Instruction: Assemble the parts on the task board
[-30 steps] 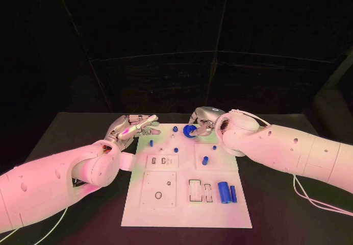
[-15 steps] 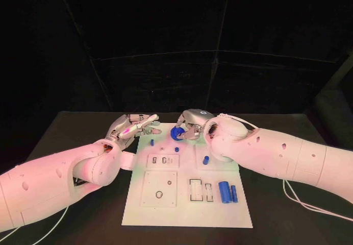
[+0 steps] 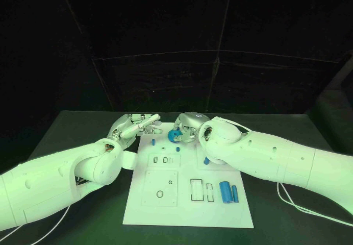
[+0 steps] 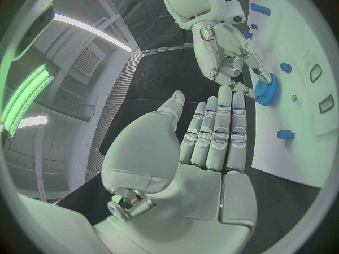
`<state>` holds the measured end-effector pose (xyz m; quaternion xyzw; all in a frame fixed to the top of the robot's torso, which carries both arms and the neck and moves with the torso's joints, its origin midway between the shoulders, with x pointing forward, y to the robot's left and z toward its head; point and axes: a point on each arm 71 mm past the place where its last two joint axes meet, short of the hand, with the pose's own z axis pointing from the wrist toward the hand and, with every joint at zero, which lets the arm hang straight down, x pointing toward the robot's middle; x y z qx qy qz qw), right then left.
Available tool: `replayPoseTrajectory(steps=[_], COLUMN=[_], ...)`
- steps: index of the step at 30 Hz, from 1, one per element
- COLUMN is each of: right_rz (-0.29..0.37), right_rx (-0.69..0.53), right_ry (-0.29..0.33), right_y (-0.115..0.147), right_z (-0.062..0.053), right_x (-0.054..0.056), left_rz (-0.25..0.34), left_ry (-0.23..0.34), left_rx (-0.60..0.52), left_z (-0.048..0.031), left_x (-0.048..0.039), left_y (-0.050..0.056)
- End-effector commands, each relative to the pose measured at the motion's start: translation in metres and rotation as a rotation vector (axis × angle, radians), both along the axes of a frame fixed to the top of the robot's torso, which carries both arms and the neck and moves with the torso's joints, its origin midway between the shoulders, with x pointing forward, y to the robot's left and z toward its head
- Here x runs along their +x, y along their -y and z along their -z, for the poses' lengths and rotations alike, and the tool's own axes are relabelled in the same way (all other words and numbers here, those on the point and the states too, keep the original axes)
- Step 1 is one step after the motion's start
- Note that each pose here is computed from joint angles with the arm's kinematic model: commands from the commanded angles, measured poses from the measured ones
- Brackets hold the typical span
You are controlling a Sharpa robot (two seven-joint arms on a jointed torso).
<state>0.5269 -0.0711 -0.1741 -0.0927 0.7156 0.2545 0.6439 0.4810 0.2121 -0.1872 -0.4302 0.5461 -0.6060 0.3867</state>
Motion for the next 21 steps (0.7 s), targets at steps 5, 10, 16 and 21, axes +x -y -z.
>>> replayPoseTrajectory(steps=[5, 10, 16, 21], right_rz=[0.03, 0.028, 0.034, 0.038], right_rx=[-0.015, -0.02, -0.039, -0.045], right_ry=[0.038, 0.036, 0.019, 0.007], right_y=[0.0035, 0.0016, 0.0021, 0.0035], right_z=[0.0018, 0.0023, 0.0044, 0.0056], right_x=[0.0038, 0.0042, 0.0055, 0.0063], left_rz=[0.016, 0.017, 0.018, 0.018], left_ry=[0.006, 0.005, 0.004, 0.003], left_rx=[0.0, 0.0, 0.0, 0.0], left_z=[-0.001, -0.0007, -0.0005, -0.0003], left_x=[0.0003, 0.0008, 0.001, 0.0011], left_y=[0.0015, 0.002, 0.0024, 0.0021])
